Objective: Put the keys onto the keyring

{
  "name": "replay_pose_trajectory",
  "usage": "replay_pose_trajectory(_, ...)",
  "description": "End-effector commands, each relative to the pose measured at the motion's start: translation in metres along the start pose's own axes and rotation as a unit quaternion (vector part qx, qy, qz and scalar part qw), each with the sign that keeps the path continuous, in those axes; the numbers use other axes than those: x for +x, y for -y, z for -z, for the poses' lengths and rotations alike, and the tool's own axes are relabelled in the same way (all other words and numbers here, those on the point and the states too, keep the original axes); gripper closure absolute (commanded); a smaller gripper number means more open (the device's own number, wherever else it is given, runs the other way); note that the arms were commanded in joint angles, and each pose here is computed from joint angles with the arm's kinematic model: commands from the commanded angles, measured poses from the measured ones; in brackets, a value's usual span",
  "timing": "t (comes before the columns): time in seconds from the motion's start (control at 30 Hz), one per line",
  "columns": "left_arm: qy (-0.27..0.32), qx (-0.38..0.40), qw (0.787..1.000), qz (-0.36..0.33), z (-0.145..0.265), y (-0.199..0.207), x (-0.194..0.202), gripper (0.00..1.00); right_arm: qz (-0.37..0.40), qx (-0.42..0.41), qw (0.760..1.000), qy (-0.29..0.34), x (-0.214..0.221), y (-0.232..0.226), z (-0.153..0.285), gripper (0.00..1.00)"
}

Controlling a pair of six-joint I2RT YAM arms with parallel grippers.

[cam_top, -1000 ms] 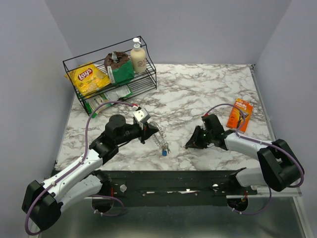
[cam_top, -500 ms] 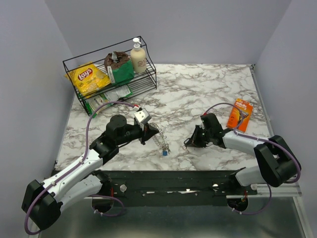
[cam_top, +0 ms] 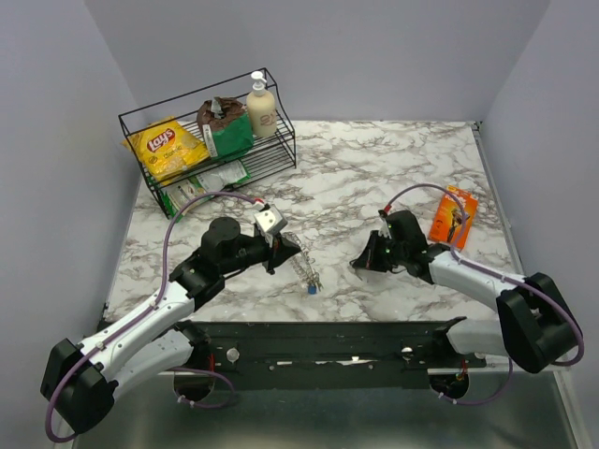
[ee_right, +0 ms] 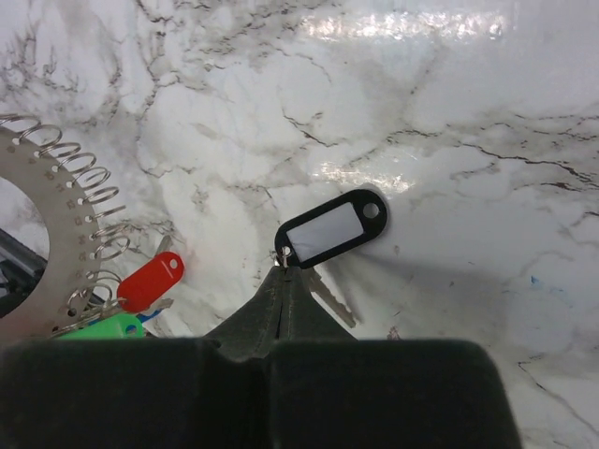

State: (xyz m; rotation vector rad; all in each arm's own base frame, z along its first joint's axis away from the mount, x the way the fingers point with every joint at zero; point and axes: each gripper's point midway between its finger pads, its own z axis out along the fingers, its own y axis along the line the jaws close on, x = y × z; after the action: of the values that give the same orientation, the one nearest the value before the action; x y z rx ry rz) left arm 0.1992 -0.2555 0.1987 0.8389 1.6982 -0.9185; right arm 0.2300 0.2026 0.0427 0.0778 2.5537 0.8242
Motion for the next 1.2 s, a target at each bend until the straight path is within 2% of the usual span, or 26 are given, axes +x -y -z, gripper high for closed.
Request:
replay_pose_trajectory(0.0, 0.034, 0.009, 0.999, -0.026, 0.001, 0.007, -0.031, 1.0, 0.082, -0.029, 0.996, 0.03, -0.015, -0.01, 0.01, 0.99)
replay_pose_trajectory(0.1, 0.029, 0.005, 0.999, -0.027, 0.001, 0.007, -0.03, 1.0, 0.139, -0.071, 0.987, 0.029, -0.019, -0.027, 0.017, 0.99)
replay_pose_trajectory(0.37, 0.023, 0.0, 0.999, -0.033, 0.003, 0.007, -0.032, 1.0, 0.217, -0.165, 0.962, 0.026, -0.013, -0.062, 0.04, 0.99)
replay_pose_trajectory(0.57, 0.002, 0.005, 1.0, -0.031, 0.005, 0.01, -0.035, 1.0, 0.269, -0.208, 0.939, 0.057, -0.018, -0.082, 0.064, 0.99)
replay_pose_trajectory(0.7, -0.002, 0.015, 0.999, -0.035, 0.008, 0.016, -0.039, 1.0, 0.319, -0.258, 0.909, 0.075, -0.016, -0.103, 0.086, 0.99)
replay_pose_trajectory(0.83, -0.008, 0.017, 0.999, -0.04, 0.011, 0.017, -0.042, 1.0, 0.36, -0.326, 0.869, 0.092, -0.008, -0.128, 0.113, 0.99)
replay_pose_trajectory(1.17, -0.008, 0.052, 0.997, -0.051, 0.013, 0.031, -0.045, 1.0, 0.406, -0.402, 0.815, 0.101, 0.004, -0.159, 0.144, 0.99)
